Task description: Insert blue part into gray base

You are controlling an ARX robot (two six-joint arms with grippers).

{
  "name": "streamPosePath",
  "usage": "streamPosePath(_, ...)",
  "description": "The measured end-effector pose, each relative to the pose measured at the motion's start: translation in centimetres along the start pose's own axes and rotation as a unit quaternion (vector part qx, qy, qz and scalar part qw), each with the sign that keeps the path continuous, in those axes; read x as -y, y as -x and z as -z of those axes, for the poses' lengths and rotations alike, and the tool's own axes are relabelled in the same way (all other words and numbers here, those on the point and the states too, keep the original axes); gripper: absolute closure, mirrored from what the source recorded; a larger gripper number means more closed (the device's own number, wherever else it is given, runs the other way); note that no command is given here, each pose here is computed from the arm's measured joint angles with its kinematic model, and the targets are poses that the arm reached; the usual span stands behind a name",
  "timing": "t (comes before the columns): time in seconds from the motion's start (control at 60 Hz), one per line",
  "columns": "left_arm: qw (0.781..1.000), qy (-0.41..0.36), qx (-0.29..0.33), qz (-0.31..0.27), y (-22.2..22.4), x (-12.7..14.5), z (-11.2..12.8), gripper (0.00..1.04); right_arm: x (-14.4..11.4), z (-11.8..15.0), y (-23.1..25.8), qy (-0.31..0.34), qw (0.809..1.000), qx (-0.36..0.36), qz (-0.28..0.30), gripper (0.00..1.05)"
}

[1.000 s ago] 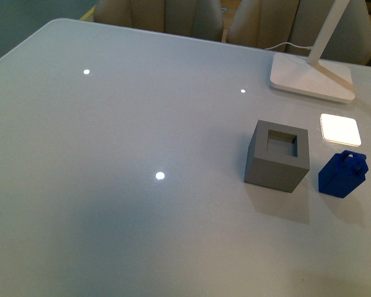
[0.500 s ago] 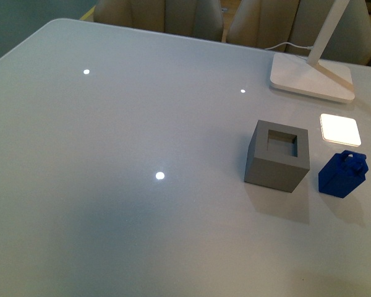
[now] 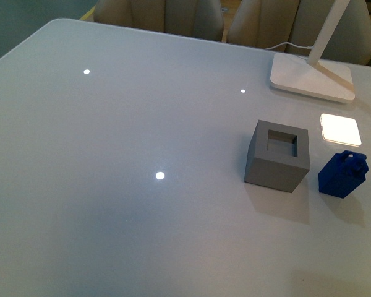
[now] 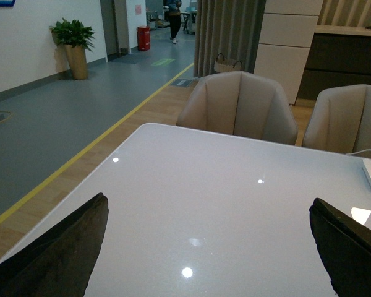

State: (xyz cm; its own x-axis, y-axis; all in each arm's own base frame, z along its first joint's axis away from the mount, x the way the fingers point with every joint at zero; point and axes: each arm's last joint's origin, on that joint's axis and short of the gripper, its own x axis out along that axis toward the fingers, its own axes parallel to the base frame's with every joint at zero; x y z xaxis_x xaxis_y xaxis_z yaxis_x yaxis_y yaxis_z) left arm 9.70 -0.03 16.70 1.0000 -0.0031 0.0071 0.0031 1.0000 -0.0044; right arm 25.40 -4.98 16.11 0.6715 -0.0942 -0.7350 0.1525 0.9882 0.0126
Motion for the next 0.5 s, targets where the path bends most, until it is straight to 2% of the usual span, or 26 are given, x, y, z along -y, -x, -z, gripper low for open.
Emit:
streamPosePath(0.117,1.0,0.0,0.0,0.0,0.0,0.0,0.0,0.07,-0.9,-0.6,-4.5,-0.015,0.998,-0.062,-0.011,0.09)
streamPosePath(0.217,1.0,0.0,0.0,0.0,0.0,0.0,0.0,0.07,-2.8,-0.4,-8.8,-0.033,0.992,-0.121,-0.021,0.09)
streamPosePath(0.333,1.0,0.0,0.0,0.0,0.0,0.0,0.0,0.07,-4.2,-0.5,-10.9,-0.05,0.987,-0.15,-0.022,0.09)
streamPosePath(0.5,1.0,0.0,0.0,0.0,0.0,0.0,0.0,0.07,-4.8,-1.1,-12.4,-0.062,0.985,-0.159,-0.013,0.09)
